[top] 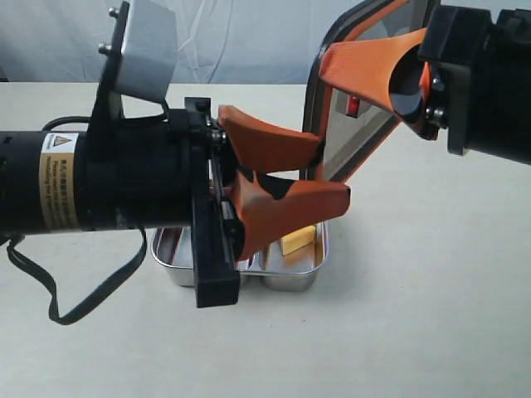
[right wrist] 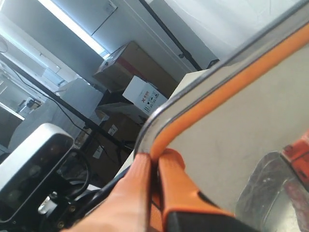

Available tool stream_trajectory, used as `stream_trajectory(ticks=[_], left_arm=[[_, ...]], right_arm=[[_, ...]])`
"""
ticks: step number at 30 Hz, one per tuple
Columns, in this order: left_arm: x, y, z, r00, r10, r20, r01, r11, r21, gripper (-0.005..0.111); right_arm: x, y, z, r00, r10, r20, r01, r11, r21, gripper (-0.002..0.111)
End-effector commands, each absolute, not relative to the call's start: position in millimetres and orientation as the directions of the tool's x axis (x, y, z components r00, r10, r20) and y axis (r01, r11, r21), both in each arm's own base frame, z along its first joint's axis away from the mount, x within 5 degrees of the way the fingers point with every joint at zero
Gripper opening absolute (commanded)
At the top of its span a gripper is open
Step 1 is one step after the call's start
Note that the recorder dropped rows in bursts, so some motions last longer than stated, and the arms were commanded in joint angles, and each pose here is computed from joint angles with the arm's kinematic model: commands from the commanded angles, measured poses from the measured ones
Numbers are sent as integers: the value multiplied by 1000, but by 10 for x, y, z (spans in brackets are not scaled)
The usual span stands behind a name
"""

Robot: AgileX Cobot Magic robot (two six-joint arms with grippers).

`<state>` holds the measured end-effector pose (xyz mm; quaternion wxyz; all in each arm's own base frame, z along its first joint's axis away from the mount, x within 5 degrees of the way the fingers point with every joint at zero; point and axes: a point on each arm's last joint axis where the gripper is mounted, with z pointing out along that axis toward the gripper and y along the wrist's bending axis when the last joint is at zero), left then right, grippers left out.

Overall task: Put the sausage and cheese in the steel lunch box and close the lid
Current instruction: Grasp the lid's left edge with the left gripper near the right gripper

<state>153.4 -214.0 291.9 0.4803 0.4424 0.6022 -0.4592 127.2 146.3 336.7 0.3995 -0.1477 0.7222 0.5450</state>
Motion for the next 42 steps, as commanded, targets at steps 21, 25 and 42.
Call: stream_trajectory(ticks=[21, 25, 42], left_arm=[[1300, -2122, 3028, -215, 69, -974, 976, -17, -216, 47], [1297, -2028, 3028, -156, 170, -973, 986, 87, -142, 46], [1606, -2040, 2919, -314, 106, -943, 893, 370, -256, 46]], right_arm=[[1283, 1444, 3407, -620, 245, -746, -649, 374, 662, -1], [1283, 1444, 3407, -620, 245, -746, -649, 374, 662, -1], [1257, 1460, 3451, -617, 232, -752, -672, 343, 656, -1]])
